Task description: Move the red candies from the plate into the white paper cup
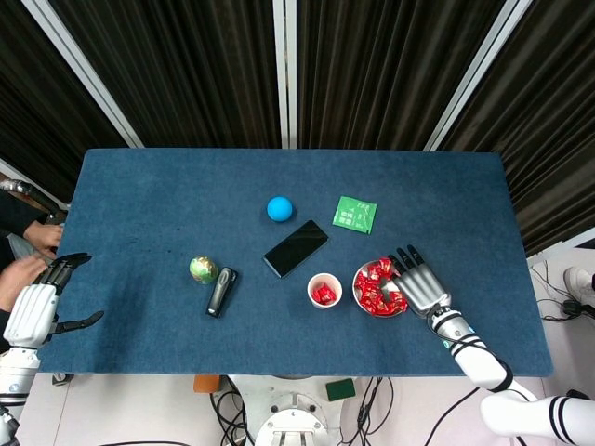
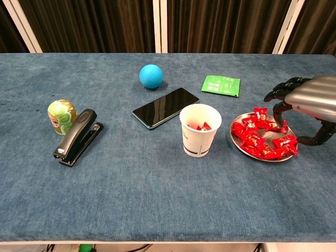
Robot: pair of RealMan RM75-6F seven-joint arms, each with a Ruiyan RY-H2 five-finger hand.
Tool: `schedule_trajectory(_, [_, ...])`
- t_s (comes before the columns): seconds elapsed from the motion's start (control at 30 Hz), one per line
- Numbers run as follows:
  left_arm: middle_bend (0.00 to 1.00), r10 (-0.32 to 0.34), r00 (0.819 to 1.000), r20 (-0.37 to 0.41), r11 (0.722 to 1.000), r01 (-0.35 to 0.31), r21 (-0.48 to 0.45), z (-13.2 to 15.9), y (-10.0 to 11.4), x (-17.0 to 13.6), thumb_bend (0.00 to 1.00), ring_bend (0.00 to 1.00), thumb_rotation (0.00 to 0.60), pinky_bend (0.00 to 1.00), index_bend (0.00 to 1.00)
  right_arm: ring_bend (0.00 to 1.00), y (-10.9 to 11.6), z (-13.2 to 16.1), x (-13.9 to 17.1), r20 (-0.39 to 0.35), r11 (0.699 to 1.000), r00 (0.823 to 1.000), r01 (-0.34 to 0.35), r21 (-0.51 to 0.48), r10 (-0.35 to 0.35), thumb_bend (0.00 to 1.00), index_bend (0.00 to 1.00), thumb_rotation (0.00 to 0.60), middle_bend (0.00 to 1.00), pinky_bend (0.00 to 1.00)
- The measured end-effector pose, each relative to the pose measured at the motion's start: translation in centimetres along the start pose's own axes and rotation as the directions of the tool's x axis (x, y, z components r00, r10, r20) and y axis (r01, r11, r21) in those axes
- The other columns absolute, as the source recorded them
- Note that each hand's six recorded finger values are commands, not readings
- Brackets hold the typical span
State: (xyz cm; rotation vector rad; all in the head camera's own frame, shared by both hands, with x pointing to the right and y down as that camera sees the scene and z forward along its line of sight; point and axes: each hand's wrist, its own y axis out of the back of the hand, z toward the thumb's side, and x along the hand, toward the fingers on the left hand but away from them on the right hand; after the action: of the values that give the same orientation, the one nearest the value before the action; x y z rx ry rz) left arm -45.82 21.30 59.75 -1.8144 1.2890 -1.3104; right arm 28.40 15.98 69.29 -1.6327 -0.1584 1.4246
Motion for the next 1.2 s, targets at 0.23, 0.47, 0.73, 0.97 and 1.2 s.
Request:
schedule_trajectory(0.23, [0.15,-0.002,1.000,-0.005,1.000,0.002,-0.001,-0.2,-0.1,0.0,0.06,0.13,0.600,0.25,0.18,0.00,-0.7,0.5,-0.6,-0.007,0.999,1.000,-0.017,0.029,0.017,0.30,0.43,0.600,0.06,0.00])
schedule_trajectory(0.47, [0.15,-0.001,1.000,-0.006,1.000,0.001,-0.002,-0.3,0.0,0.0,0.06,0.13,0.600,0.25,0.18,0.00,-1.1,1.0,-1.0,-0.010,0.998,1.000,-0.025,0.049,0.025,0.31,0.43,0.600,0.06,0.00])
schedule_trajectory(0.73, [0.16,-0.002,1.000,-0.008,1.000,0.002,-0.003,-0.4,-0.1,0.0,0.06,0.13,0.600,0.25,0.18,0.00,-1.2,0.9,-1.4,0.001,0.997,1.000,-0.028,0.065,0.028,0.31,0.45,0.600,0.06,0.00])
schedule_trajectory(0.97, [0.15,-0.003,1.000,-0.012,1.000,0.003,-0.002,-0.5,-0.1,0.0,0.06,0.13,0.600,0.25,0.18,0.00,-1.3,1.0,-1.8,0.003,0.997,1.000,-0.031,0.074,0.031,0.31,0.48,0.600,0.06,0.00])
schedule_trajectory(1.2, [0.16,-0.002,1.000,-0.014,1.000,0.002,-0.003,-0.6,-0.1,0.0,0.06,0.13,0.600,0.25,0.18,0.00,-1.7,1.3,-2.1,0.000,0.996,0.999,-0.040,0.080,0.040,0.31,0.52,0.600,0.06,0.00])
